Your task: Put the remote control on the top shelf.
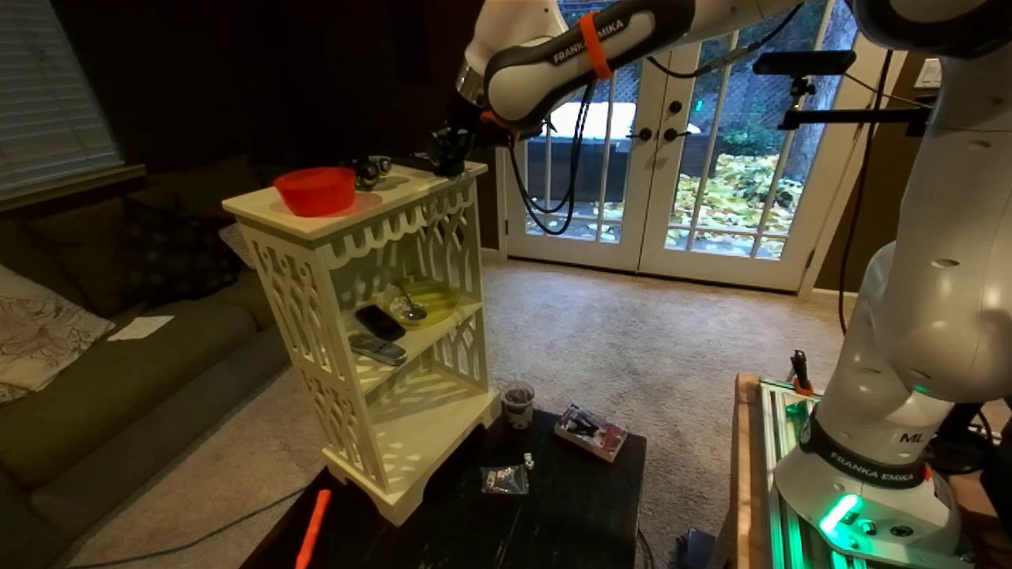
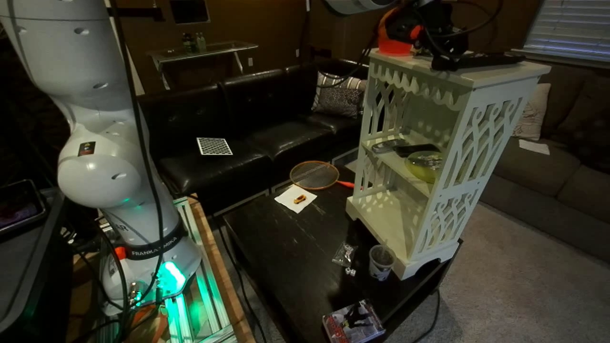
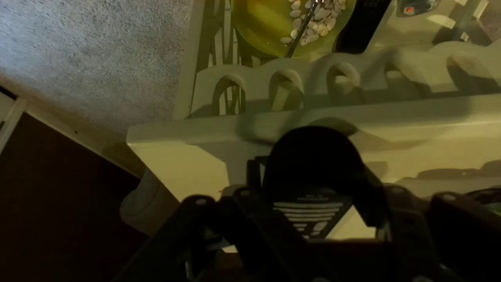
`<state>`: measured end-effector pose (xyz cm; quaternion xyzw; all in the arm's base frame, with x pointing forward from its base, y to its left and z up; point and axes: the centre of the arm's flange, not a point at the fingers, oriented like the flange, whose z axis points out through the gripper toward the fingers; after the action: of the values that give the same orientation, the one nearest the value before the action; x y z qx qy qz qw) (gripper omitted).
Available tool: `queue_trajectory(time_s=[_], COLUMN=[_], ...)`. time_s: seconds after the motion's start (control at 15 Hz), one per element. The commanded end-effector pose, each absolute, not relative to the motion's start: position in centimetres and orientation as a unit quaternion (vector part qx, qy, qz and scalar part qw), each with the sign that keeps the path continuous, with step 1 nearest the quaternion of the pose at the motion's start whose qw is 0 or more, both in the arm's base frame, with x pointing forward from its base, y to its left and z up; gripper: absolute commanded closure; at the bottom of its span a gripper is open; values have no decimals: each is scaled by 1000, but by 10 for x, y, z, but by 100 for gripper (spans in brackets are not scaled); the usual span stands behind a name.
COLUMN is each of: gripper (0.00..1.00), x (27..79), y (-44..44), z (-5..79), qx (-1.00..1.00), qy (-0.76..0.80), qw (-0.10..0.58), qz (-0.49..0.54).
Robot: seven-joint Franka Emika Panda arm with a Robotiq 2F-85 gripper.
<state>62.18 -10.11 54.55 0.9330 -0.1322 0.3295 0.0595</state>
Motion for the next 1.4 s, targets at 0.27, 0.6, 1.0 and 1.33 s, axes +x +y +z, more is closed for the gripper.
queue_trajectory(time_s=[0.27,0.6,1.0,1.33], gripper=[69,69,69,69], x=[593,566,493,422], y=[-106,-113,-132,-135], z=[583,595,600,588], qx=[927,935,945,952], qy=[-150,-141,-97,14], qw=[5,-33,-20,-10], qz=[343,323,313,306])
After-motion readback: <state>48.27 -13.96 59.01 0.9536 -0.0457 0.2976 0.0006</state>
